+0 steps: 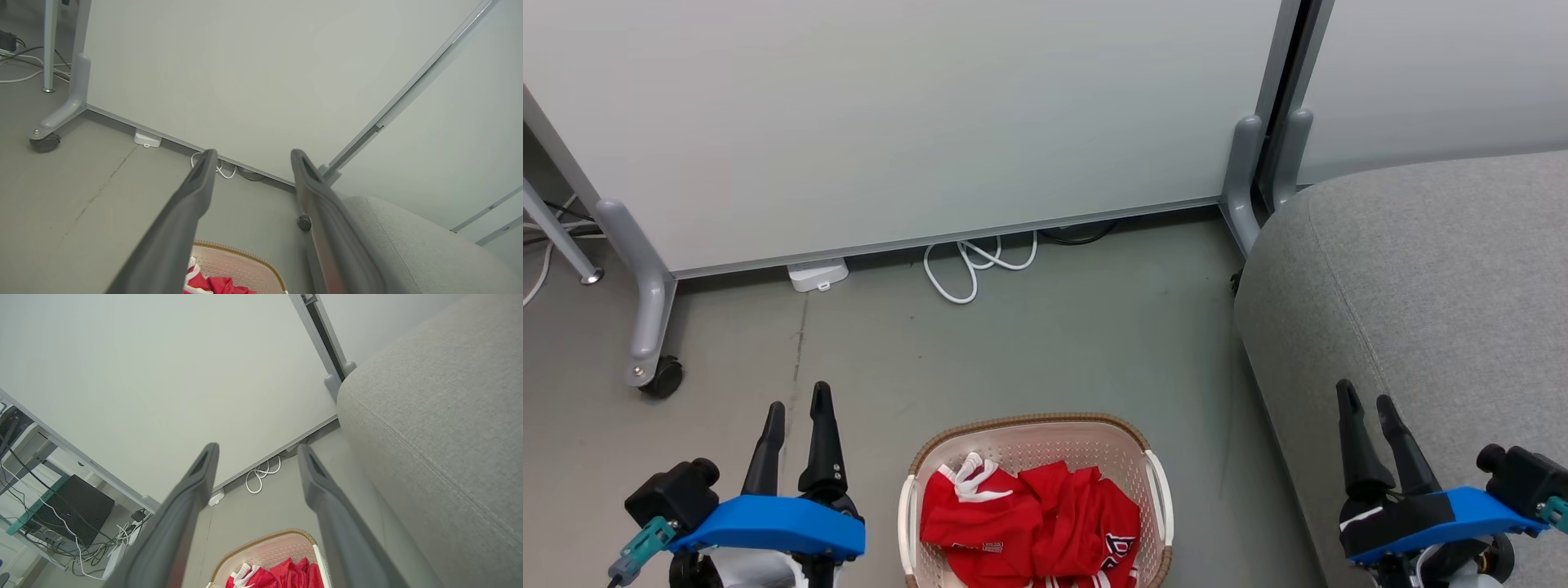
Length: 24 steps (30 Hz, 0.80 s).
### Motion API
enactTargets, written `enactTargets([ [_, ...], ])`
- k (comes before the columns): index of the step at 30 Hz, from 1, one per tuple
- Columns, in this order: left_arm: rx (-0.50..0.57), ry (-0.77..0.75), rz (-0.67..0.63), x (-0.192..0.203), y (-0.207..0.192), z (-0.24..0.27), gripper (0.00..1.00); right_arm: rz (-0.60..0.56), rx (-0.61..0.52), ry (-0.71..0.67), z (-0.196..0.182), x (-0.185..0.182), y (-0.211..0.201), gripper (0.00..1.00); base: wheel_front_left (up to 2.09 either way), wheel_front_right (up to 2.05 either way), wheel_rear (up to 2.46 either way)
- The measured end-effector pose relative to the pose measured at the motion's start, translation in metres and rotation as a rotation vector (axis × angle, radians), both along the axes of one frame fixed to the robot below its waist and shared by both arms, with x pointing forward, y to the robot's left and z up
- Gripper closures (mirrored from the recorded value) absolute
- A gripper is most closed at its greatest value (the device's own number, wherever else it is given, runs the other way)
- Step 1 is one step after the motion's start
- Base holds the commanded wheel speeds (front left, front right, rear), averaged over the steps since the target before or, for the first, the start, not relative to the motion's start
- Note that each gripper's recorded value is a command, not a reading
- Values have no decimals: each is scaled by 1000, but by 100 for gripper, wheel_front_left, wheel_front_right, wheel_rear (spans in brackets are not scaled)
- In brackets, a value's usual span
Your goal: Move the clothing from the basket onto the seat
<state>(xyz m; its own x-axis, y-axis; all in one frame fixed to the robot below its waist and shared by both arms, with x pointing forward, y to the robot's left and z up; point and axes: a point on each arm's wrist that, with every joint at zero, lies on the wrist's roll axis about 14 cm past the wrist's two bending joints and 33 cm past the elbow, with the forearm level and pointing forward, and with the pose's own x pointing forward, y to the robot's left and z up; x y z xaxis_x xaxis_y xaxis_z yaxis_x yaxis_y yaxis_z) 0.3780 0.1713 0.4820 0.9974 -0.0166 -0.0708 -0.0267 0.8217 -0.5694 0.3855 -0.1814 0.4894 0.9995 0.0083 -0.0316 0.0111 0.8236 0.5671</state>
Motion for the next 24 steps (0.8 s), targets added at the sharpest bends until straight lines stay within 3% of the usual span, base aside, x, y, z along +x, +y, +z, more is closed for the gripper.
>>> enactTargets([
  [24, 246, -52, -52, 3, -10, 4, 0, 53, -273, -39, 2, 4, 12, 0, 0, 0, 0],
])
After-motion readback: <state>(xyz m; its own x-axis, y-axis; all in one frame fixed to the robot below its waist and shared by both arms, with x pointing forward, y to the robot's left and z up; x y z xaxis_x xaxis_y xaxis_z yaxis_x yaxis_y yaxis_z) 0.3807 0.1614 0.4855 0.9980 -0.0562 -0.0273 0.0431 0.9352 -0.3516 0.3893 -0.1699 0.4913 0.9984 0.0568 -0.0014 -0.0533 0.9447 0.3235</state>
